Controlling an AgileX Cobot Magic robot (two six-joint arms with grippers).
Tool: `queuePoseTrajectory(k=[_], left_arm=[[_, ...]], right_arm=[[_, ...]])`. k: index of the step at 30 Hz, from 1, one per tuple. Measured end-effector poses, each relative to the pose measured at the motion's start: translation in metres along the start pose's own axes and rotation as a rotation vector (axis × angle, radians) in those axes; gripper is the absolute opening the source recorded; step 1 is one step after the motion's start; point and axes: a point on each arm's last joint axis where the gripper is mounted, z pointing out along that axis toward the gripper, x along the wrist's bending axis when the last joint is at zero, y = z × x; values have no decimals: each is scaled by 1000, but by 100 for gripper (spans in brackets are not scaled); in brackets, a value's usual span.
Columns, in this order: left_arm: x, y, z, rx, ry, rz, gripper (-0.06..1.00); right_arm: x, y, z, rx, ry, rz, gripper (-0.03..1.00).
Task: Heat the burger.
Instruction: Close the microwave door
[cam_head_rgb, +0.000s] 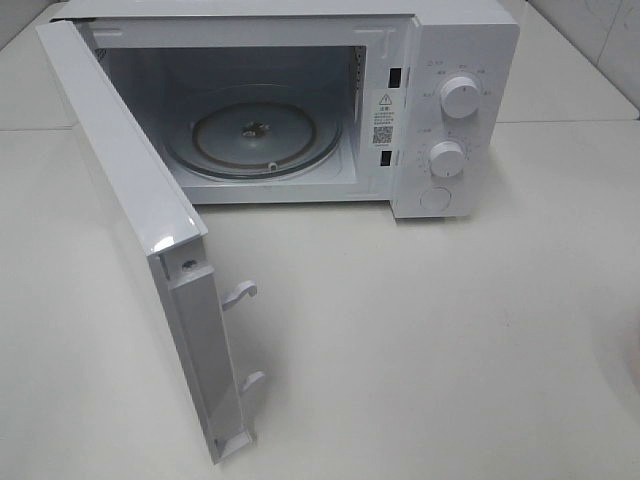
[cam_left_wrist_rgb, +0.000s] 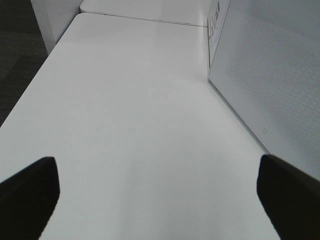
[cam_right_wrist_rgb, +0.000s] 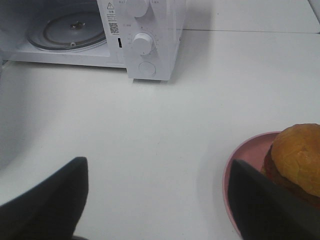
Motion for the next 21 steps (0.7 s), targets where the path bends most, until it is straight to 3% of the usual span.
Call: queuePoseTrajectory(k=[21], left_arm=[[0,0,0,0,0,0,99]], right_arm=[[0,0,0,0,0,0,76]])
